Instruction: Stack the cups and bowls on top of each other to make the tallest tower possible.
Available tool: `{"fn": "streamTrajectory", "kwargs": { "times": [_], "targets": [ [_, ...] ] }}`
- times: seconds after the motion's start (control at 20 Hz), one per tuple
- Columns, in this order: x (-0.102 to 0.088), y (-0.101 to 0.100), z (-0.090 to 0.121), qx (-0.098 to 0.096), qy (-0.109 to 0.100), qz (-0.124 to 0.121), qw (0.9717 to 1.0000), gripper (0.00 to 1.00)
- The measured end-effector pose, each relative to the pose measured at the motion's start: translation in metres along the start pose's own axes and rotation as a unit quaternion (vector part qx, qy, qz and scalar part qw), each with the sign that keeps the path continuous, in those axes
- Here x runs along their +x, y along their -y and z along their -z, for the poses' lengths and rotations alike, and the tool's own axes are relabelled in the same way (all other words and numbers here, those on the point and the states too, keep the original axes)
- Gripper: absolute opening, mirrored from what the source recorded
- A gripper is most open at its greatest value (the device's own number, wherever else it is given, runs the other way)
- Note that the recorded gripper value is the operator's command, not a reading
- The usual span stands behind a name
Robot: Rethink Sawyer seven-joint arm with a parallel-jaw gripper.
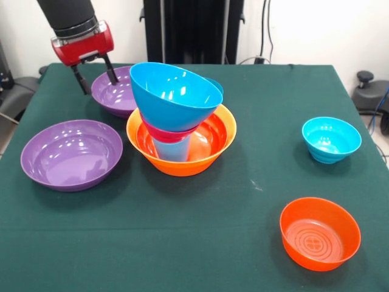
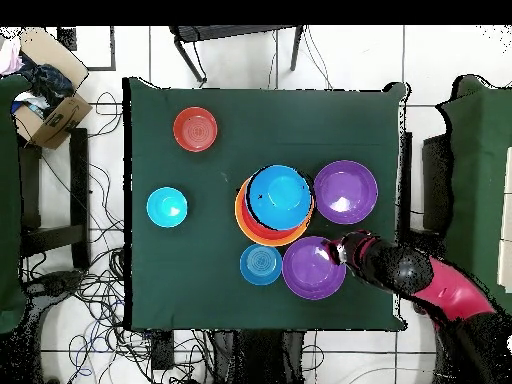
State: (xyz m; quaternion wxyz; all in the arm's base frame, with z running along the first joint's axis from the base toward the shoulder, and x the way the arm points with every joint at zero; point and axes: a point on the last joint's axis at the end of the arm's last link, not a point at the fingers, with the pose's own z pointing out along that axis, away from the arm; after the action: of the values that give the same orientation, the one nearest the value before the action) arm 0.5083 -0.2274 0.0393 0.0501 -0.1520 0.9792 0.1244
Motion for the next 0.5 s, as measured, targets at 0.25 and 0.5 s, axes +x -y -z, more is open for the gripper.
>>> {"fn": "streamTrajectory", "kwargs": {
  "times": [0.25, 0.5],
  "targets": [
    [0.0013, -0.0001, -0.0014, -0.001, -0.001, -0.001, 1.0, 1.0],
    [0.0053, -0.0011, -0.0061, -0.006, -0.004, -0.004, 1.0, 1.0]
  ]
}}
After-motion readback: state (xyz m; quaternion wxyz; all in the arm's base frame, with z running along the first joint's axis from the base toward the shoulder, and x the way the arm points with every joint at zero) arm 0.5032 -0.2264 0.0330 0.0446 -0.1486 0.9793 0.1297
